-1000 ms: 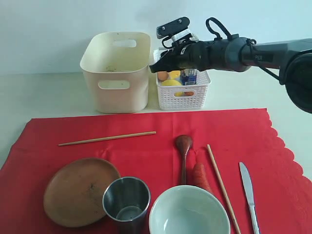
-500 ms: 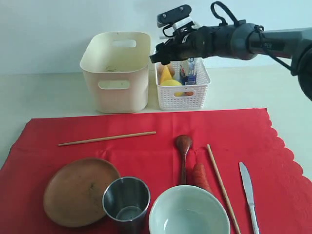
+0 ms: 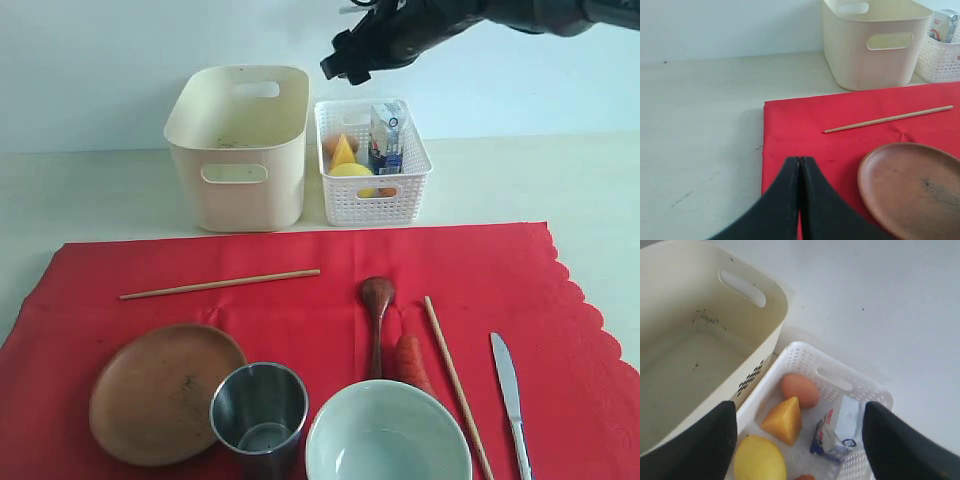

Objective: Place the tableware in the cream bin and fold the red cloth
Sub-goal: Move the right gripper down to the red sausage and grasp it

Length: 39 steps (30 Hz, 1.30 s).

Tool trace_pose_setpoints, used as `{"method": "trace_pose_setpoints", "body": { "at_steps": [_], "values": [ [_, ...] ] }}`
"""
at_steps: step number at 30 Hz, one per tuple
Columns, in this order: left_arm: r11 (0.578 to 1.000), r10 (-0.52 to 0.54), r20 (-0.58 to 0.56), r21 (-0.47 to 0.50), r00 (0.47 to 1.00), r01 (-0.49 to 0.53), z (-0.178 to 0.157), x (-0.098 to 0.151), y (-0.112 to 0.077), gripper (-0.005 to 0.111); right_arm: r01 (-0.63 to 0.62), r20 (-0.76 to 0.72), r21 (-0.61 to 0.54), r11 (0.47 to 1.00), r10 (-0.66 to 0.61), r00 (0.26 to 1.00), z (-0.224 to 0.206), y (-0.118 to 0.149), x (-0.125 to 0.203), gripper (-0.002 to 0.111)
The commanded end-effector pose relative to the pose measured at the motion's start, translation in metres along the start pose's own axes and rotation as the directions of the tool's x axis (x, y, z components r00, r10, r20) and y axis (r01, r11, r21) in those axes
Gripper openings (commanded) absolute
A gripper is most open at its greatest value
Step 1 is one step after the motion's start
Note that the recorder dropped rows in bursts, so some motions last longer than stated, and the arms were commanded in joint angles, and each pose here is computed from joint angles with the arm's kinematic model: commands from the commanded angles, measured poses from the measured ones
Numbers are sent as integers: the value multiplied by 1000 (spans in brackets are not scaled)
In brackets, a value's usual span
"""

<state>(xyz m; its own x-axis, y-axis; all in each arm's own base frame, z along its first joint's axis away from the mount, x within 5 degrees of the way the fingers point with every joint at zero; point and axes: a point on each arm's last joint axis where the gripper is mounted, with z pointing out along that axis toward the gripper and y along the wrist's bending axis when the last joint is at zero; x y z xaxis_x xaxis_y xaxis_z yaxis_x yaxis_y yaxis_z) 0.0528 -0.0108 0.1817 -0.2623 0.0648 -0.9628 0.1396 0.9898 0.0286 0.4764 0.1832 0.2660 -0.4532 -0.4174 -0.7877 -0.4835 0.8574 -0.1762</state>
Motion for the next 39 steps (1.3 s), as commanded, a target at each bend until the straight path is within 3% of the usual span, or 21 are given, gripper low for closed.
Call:
{"method": "trace_pose_setpoints", "body": {
  "at_steps": [1,24,33,39],
  "values": [
    [1000,-4,7,-3,1000,4,0,0,0,0,20,-66,-12,1000,-21,998,-29,-2,-10,68],
    [1000,-4,7,-3,1000,4,0,0,0,0,1,-325,-87,996,-29,945,-151,-1,-13,68],
    [1000,-4,7,-3,1000,4,0,0,0,0,-163,-393,-259,952,50,918,-167,27,21,63],
    [1000,-4,7,-3,1000,4,0,0,0,0,-195,-380,-437,878,16,925,-166,45,26,63]
  ]
}}
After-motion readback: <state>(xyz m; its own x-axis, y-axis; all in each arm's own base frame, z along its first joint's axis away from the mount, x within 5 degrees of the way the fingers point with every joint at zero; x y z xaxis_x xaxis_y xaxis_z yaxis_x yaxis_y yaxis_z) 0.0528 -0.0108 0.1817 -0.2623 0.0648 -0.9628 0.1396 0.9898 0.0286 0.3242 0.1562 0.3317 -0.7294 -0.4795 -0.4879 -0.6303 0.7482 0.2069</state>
